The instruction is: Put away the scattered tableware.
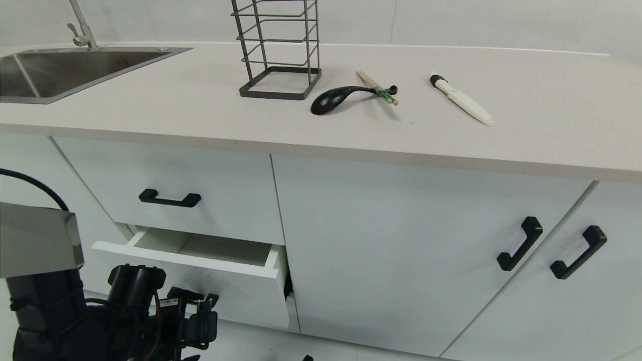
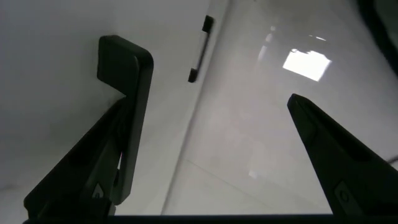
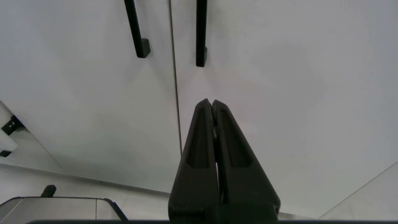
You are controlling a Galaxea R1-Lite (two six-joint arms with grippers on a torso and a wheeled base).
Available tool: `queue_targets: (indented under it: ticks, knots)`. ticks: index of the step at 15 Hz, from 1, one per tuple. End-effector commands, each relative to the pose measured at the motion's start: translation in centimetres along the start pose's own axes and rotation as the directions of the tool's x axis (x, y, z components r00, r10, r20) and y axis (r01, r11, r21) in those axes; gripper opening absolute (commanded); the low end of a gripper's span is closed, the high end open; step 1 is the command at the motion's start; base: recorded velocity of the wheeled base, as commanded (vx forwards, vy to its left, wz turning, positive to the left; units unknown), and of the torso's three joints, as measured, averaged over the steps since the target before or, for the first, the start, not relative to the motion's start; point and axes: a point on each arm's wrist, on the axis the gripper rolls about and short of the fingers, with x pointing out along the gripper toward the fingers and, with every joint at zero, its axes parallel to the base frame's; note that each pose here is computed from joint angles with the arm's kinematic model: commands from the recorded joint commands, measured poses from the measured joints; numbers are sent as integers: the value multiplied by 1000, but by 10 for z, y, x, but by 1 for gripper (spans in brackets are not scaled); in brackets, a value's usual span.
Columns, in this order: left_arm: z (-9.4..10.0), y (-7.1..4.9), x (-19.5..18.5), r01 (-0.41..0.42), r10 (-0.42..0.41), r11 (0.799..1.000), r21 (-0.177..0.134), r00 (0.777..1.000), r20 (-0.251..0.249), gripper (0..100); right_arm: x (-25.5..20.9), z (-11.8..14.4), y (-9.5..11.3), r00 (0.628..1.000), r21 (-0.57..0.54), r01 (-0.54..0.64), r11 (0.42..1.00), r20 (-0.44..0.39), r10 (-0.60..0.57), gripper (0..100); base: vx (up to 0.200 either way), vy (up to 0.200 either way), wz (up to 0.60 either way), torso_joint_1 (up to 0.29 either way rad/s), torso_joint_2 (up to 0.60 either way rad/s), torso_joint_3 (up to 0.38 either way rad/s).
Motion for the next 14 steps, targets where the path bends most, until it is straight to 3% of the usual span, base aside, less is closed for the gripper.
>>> queue_targets:
  ticks: [1, 3, 7, 10, 12, 14]
  knots:
    - [1, 0, -5, -13, 13, 1000, 0, 1000, 1, 100, 0, 0, 0, 1000, -1, -1, 1000, -1, 1, 0, 0, 0, 0, 0, 0, 0]
    - [2, 1, -10, -32, 32, 999, 2, 999, 7, 100, 0, 0, 0, 1000, -1, -1, 1000, -1, 1, 0, 0, 0, 0, 0, 0, 0]
    - [5, -7, -30, -51, 51, 999, 6, 999, 19, 100, 0, 0, 0, 1000, -1, -1, 1000, -1, 1, 0, 0, 0, 0, 0, 0, 0]
    - [8, -18, -57, -89, 88, 996, 7, 995, 36, 100, 0, 0, 0, 1000, -1, -1, 1000, -1, 1, 0, 0, 0, 0, 0, 0, 0]
    - [13, -24, -80, -157, 155, 987, 35, 986, 59, 100, 0, 0, 0, 1000, -1, -1, 1000, -1, 1, 0, 0, 0, 0, 0, 0, 0]
    - [24, -22, -92, -224, 214, 972, 68, 968, 130, 100, 0, 0, 0, 1000, -1, -1, 1000, -1, 1, 0, 0, 0, 0, 0, 0, 0]
